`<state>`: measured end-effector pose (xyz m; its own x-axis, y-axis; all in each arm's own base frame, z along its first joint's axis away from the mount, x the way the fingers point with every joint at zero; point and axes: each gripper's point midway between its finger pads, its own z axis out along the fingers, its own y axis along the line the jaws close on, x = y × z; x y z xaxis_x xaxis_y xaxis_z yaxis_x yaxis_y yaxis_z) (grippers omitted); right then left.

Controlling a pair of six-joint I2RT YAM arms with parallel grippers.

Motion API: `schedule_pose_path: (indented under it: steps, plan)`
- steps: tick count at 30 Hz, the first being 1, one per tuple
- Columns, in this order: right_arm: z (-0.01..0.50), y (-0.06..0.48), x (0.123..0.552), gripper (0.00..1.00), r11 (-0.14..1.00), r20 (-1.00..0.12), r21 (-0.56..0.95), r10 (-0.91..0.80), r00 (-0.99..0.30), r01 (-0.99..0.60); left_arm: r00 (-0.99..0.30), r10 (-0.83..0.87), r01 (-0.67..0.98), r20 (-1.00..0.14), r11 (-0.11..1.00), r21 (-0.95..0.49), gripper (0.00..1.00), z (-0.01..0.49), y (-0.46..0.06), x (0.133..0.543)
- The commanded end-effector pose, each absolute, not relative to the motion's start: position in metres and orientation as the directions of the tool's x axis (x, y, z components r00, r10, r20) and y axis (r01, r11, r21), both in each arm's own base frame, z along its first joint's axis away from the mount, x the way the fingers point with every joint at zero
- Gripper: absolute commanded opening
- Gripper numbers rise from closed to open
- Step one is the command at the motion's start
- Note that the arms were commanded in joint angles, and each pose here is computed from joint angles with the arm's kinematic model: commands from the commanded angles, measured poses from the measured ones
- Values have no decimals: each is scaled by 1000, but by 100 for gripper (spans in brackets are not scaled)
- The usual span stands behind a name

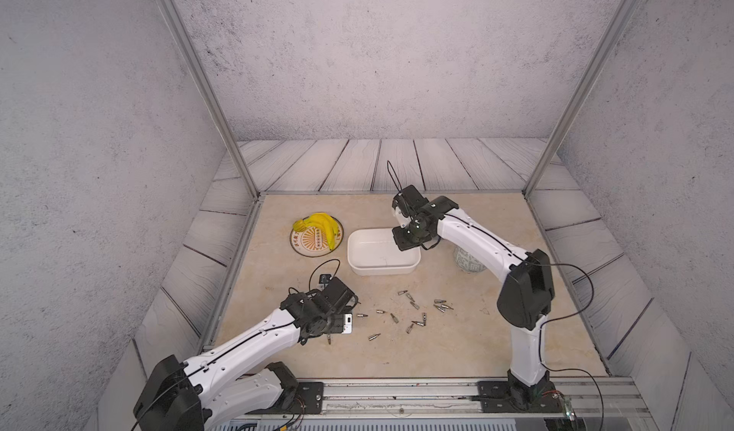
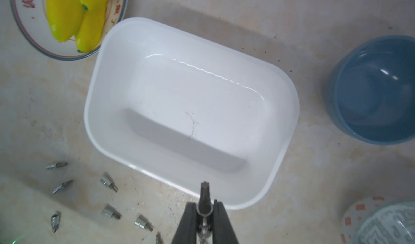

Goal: Put the bit on the desktop into the storage box
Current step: Place the screwdriver bit in the storage box.

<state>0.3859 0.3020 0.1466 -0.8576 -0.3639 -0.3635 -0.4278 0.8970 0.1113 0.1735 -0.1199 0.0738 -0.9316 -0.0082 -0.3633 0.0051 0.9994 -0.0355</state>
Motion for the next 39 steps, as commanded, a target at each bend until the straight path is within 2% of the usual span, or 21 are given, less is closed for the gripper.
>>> schedule_pose_path:
  steps: [1, 7, 13, 30, 34, 36, 39]
  plan:
    - [114, 298, 391, 0, 895, -252, 93, -403, -880, -436, -938, -56, -60, -343, 998, 1, 95, 66, -111, 163]
    - [68, 295, 414, 0, 911, -209, 18, -399, -893, -411, -942, -58, -63, -331, 998, 5, 95, 59, -113, 156]
    - [39, 290, 418, 0, 925, -163, 56, -363, -917, -376, -950, -43, -50, -308, 999, 16, 95, 51, -117, 153]
    - [7, 287, 414, 0, 926, -90, 56, -368, -925, -374, -955, -69, -74, -290, 997, 7, 90, 33, -117, 148]
    - [7, 287, 414, 0, 926, -96, 58, -368, -925, -374, -957, -67, -73, -284, 997, 9, 86, 30, -119, 149]
    - [9, 287, 415, 8, 926, -104, 59, -367, -924, -374, -958, -64, -70, -280, 997, 13, 85, 29, -120, 149]
    - [19, 291, 417, 29, 923, -125, 73, -367, -922, -377, -962, -61, -74, -267, 997, 38, 76, 26, -116, 147]
